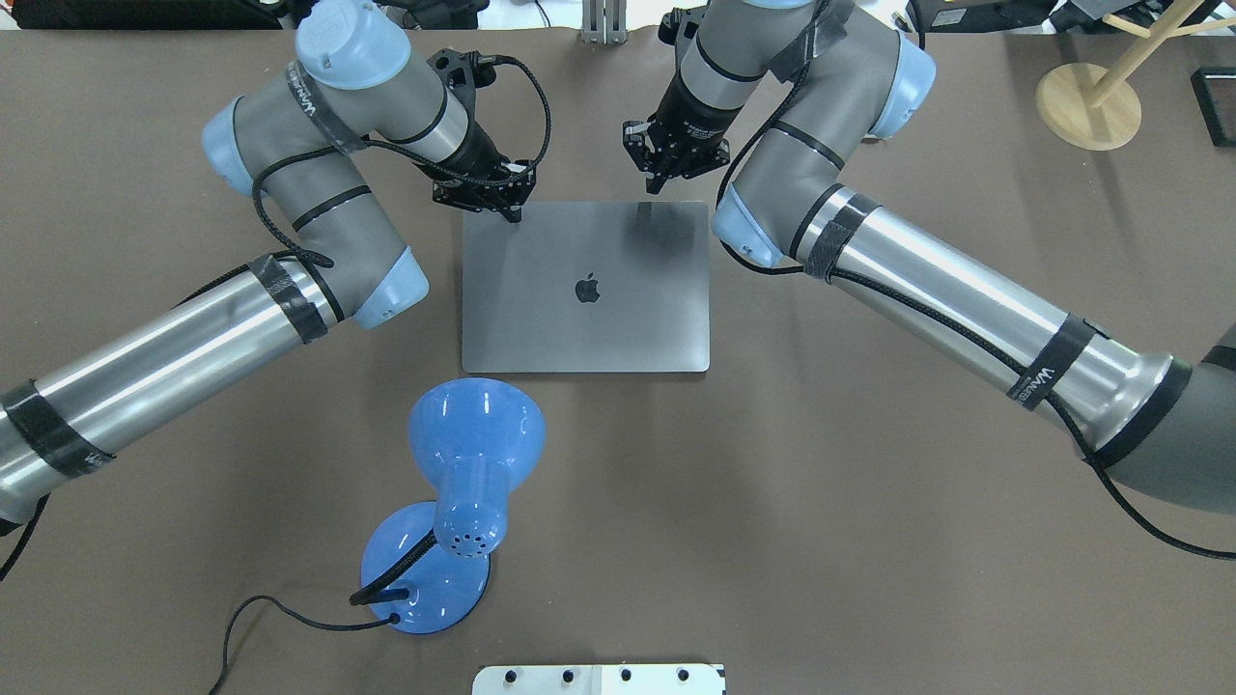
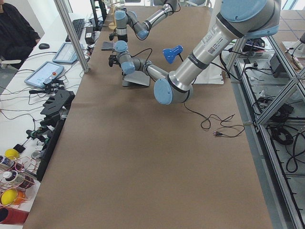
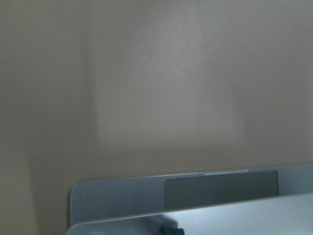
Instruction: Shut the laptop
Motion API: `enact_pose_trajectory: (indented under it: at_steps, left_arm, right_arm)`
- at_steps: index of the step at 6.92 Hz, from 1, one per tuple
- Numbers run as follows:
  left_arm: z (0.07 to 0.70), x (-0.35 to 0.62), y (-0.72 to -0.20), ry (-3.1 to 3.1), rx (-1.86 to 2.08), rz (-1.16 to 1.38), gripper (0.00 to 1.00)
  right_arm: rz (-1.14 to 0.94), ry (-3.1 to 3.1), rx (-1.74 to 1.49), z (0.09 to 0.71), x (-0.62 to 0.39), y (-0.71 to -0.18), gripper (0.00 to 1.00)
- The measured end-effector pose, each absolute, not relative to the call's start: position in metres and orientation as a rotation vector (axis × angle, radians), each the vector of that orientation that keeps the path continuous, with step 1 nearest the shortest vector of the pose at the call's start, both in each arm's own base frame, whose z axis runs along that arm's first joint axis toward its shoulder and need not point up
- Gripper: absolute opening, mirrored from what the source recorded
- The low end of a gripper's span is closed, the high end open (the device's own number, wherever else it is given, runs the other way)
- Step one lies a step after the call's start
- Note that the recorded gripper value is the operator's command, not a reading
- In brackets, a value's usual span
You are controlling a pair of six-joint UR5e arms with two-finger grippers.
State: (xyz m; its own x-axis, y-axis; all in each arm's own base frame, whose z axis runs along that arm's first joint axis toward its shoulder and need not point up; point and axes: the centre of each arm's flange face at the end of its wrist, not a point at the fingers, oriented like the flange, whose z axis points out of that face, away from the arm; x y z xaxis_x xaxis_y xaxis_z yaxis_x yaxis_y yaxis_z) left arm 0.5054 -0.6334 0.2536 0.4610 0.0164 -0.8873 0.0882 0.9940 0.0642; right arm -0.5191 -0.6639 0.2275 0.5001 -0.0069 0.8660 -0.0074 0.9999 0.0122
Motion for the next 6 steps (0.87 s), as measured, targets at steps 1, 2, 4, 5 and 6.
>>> enact_pose_trajectory:
  at_steps: [1,2,4,5,6]
  left_arm:
    - [0.257,0.509,-0.637,1.081,0.108,-0.048,0.0]
    - [0.259,0.512,-0.638,1.076,0.108,-0.048,0.0]
    - [0.261,0.52,-0.634,1.065,0.117,-0.048,0.0]
    - [0.262,0.527,-0.631,1.055,0.135,-0.051,0.0]
    - [0.262,0.529,-0.629,1.054,0.145,-0.052,0.0]
  right_arm:
    - [-0.003,-1.024,0.026,0.237,-0.538,-0.656,0.0]
    - [-0.008,-0.996,0.034,0.247,-0.558,-0.646,0.0]
    - [-0.012,-0.967,0.04,0.258,-0.578,-0.635,0.0]
    - [-0.011,-0.963,0.043,0.258,-0.58,-0.634,0.0]
    - [-0.008,-0.969,0.046,0.253,-0.577,-0.637,0.0]
